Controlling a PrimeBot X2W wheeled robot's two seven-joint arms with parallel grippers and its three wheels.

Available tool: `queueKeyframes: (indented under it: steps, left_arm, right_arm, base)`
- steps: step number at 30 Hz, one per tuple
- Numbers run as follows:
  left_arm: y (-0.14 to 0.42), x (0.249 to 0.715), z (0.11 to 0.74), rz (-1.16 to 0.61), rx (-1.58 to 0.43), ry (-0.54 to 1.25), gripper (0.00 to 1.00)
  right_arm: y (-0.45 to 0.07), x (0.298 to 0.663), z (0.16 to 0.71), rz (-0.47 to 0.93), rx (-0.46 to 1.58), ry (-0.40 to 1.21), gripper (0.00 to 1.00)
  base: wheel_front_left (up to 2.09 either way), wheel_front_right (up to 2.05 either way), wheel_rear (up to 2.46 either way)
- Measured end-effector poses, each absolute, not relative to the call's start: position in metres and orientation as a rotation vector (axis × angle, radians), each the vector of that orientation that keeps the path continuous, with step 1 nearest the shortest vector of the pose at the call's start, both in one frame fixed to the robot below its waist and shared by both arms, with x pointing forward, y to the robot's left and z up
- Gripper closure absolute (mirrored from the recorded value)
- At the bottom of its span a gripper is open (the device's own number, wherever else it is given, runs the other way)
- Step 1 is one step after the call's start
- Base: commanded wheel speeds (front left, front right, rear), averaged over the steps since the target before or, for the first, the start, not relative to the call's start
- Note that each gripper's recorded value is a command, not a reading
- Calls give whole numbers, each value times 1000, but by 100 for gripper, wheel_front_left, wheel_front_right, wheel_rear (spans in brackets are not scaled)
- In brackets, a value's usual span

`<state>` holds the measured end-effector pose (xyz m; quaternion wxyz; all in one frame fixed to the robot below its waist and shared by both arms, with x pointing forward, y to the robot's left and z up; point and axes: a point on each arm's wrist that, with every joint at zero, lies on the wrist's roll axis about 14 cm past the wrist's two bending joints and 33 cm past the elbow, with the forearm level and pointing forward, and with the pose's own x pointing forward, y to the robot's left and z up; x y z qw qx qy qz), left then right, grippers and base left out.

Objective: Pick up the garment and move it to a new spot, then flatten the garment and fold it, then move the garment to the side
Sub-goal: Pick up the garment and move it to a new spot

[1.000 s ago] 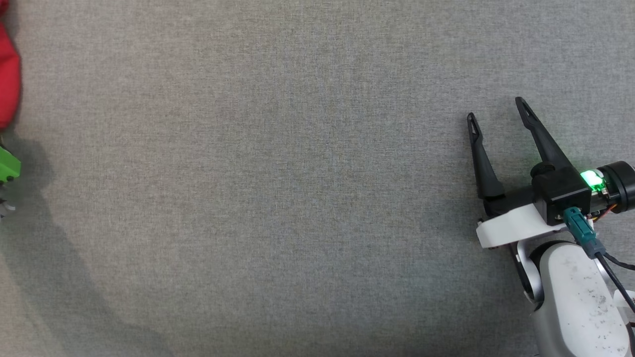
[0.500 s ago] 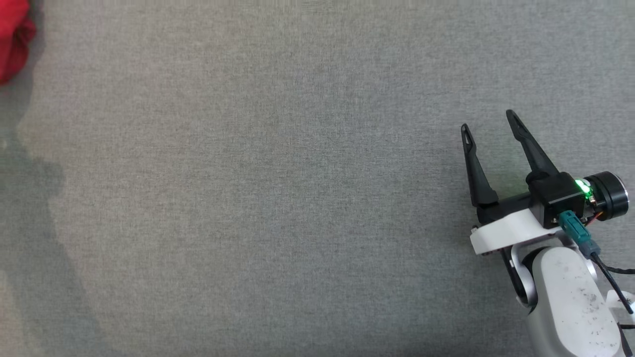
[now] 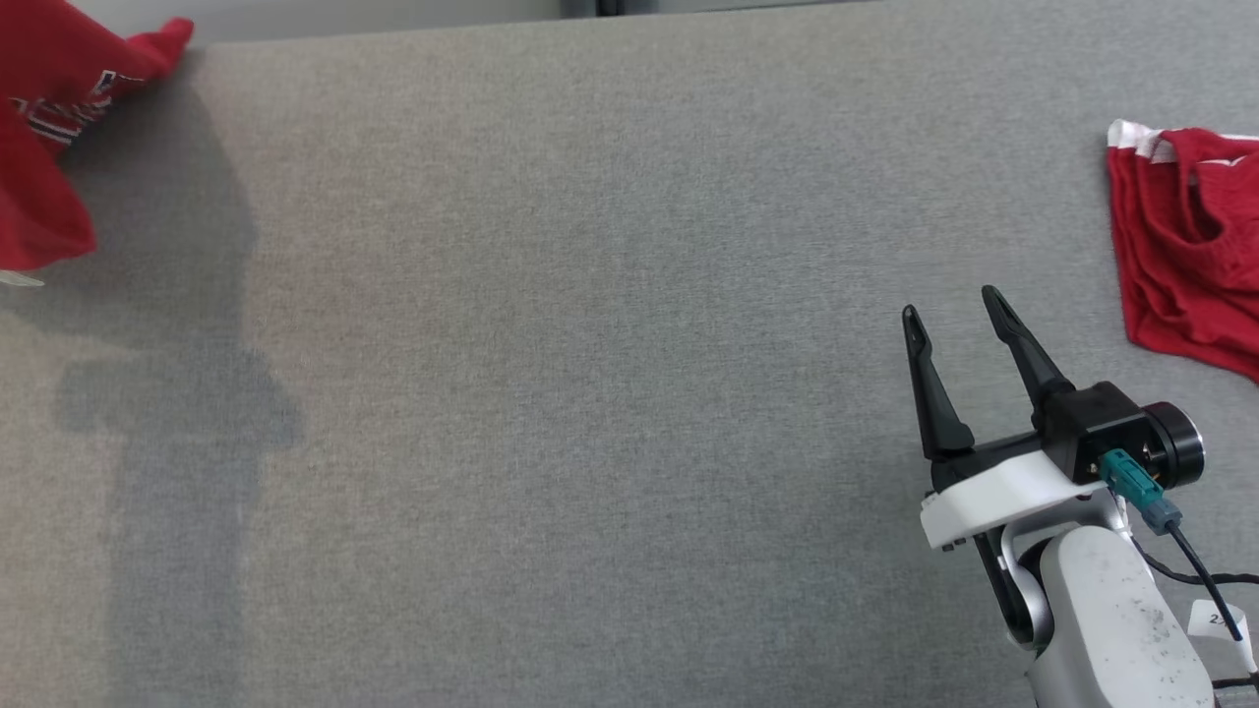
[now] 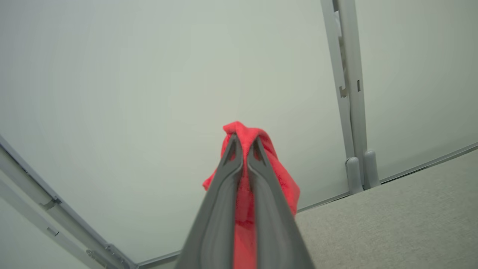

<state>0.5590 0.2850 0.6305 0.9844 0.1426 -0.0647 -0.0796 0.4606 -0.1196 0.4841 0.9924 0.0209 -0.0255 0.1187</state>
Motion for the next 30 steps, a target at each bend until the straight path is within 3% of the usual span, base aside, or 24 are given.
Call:
queueKeyframes:
  steps: [8,16,25,30]
  left_arm:
    - [155,555,707,-450,328,-334,100]
    - [33,508,787,-740,215,-587,100]
    - [-28,469,812,-925,85,-661,100]
    - [-38,465,795,-967,54,-613,100]
  right_arm:
    - [-153,436,510,147,71,-102,0]
    - [-194,412,527,31,77,-144,0]
    - [-227,397,537,-64,69,-171,0]
    - [-232,396,533,-81,68,-162,0]
  base:
    - [0,0,0]
    - [0,0,0]
    - [0,0,0]
    - [0,0,0]
